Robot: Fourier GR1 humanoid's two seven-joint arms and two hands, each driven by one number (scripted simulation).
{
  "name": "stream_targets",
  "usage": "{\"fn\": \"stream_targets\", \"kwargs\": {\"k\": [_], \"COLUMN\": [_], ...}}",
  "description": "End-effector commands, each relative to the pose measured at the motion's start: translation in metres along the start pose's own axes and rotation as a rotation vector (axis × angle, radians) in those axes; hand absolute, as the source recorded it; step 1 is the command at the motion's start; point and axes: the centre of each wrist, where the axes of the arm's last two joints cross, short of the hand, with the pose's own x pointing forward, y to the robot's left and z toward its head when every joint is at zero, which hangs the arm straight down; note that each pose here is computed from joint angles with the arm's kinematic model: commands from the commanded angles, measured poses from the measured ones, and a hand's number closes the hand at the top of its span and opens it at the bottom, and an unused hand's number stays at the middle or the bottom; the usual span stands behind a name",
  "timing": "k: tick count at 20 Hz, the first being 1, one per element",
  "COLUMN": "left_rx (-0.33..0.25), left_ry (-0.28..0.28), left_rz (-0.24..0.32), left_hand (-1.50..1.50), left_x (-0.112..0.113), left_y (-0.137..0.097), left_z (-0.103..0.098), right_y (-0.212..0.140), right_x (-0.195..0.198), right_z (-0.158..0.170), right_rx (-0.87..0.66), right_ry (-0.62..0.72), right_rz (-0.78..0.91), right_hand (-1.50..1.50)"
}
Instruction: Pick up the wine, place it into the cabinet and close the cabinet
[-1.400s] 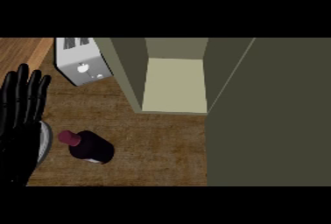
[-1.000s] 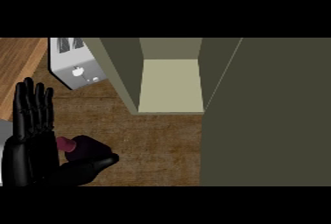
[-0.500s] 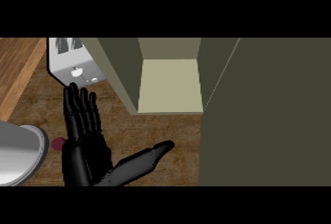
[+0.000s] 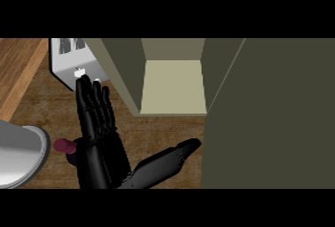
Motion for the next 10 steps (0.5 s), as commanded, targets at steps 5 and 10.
{"fn": "stream_targets", "kwargs": {"k": [5, 10], "left_rx": [0.097, 0.138], "left_ry": [0.009, 0.004], "left_rz": [0.034, -0.009], "left_hand": [-1.5, -1.5], "left_x": [0.016, 0.037], "left_y": [-0.002, 0.013], "left_z": [0.005, -0.004], "right_y": [-0.003, 0.014], "right_x": [0.034, 0.032], "right_z": [0.009, 0.008], "right_rx": [-0.012, -0.013], "right_ry": [-0.023, -0.048], "right_rz": [0.02, -0.007], "right_hand": [-1.5, -1.5]}}
